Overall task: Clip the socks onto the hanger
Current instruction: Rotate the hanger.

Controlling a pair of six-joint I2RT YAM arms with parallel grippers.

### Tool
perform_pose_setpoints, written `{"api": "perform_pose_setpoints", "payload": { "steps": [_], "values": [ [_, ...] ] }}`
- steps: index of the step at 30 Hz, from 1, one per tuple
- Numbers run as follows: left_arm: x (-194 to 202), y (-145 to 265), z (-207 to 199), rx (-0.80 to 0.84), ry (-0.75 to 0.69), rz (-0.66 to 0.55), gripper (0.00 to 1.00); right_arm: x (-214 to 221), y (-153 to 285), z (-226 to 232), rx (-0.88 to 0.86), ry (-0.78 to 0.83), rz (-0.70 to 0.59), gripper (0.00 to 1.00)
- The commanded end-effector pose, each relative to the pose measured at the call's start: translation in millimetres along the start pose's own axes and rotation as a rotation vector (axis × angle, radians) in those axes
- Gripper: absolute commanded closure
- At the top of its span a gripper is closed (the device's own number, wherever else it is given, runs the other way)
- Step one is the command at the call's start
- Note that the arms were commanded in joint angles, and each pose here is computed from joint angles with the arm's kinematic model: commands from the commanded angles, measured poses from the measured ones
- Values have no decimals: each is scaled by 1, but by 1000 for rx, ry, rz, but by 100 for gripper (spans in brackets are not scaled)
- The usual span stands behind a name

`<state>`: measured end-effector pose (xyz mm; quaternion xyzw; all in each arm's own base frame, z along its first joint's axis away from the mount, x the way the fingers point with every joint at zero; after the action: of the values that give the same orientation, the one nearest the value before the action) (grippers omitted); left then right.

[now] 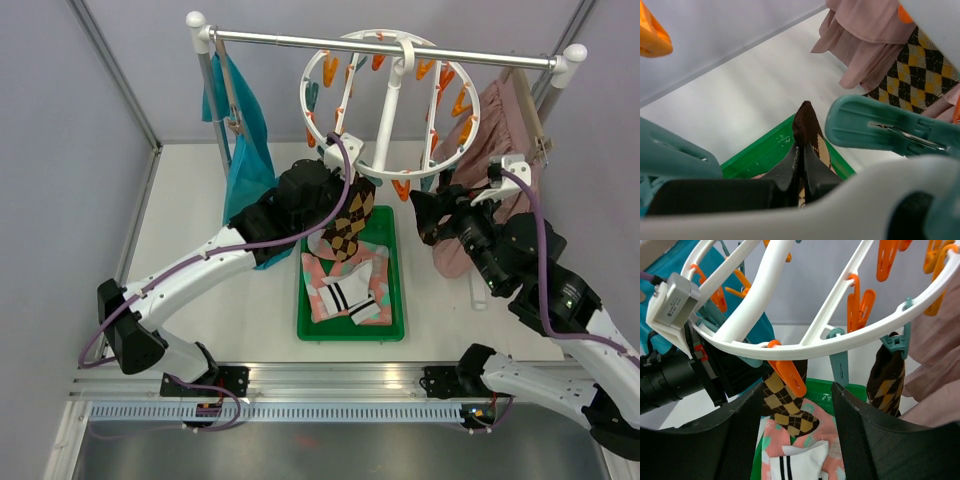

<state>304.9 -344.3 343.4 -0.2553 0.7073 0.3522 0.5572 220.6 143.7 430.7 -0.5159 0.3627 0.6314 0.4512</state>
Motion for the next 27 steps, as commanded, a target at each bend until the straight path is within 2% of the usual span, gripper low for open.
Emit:
{"api": "perform_pose_setpoints", "payload": {
  "steps": [1, 23, 27],
  "values": [
    [-21, 1, -10, 42, -16, -45, 98, 7, -11, 9, -28, 22, 8, 37],
    [-20, -4, -17, 60, -24, -35, 98, 13, -38, 4, 76, 57, 7, 42],
    [-19, -5, -18, 64, -25, -31, 98, 13, -36, -2, 105, 50, -8, 52]
  ]
}}
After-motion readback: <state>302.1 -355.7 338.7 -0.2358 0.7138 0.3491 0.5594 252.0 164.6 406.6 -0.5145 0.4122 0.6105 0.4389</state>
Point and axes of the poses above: each gripper's point midway between its finger pads, its own y axis back along the fingers, its own z axis along the line the jaws close on, x = y × z, the point moved 1 cm from there along y, back along the fingers, and after that the axes turned 6 degrees about y, right-handed, at the moved point
